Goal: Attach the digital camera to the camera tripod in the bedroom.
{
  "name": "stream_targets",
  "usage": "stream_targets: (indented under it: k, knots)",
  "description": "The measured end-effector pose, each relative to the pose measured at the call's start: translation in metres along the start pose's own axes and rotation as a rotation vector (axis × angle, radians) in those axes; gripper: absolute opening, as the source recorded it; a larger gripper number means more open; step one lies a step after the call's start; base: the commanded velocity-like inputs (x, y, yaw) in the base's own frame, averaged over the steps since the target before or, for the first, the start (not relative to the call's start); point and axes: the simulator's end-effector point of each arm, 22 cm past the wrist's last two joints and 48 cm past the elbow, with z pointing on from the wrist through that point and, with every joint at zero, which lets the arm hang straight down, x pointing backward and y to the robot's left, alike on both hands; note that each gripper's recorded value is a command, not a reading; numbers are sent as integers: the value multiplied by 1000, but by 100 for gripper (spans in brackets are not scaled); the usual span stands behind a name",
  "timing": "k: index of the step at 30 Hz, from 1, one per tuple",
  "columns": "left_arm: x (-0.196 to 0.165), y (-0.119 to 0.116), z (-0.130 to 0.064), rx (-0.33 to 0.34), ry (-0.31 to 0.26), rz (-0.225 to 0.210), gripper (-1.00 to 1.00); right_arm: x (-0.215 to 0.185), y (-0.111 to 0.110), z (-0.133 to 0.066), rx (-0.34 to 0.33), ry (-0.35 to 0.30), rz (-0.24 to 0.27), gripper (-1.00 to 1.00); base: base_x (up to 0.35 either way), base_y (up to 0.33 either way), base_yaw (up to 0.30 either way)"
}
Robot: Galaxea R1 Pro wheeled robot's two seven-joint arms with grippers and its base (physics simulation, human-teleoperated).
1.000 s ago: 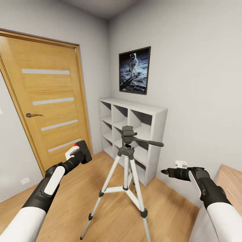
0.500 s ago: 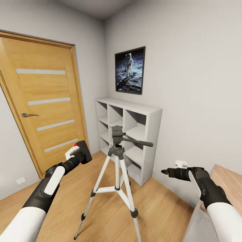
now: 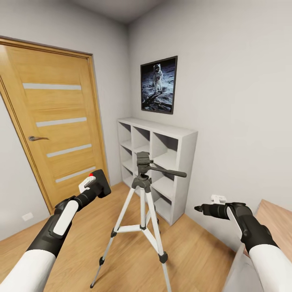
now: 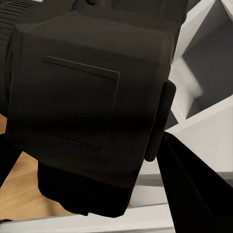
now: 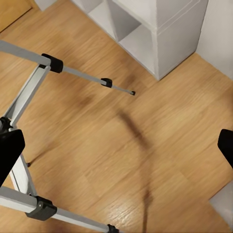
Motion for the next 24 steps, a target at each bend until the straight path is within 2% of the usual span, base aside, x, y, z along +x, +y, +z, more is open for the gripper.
stream_targets:
  k: [24]
  knots:
    - [0,0,0,2,-1,-2,-100,1,8,3,-12,2,1,100,0,0,0]
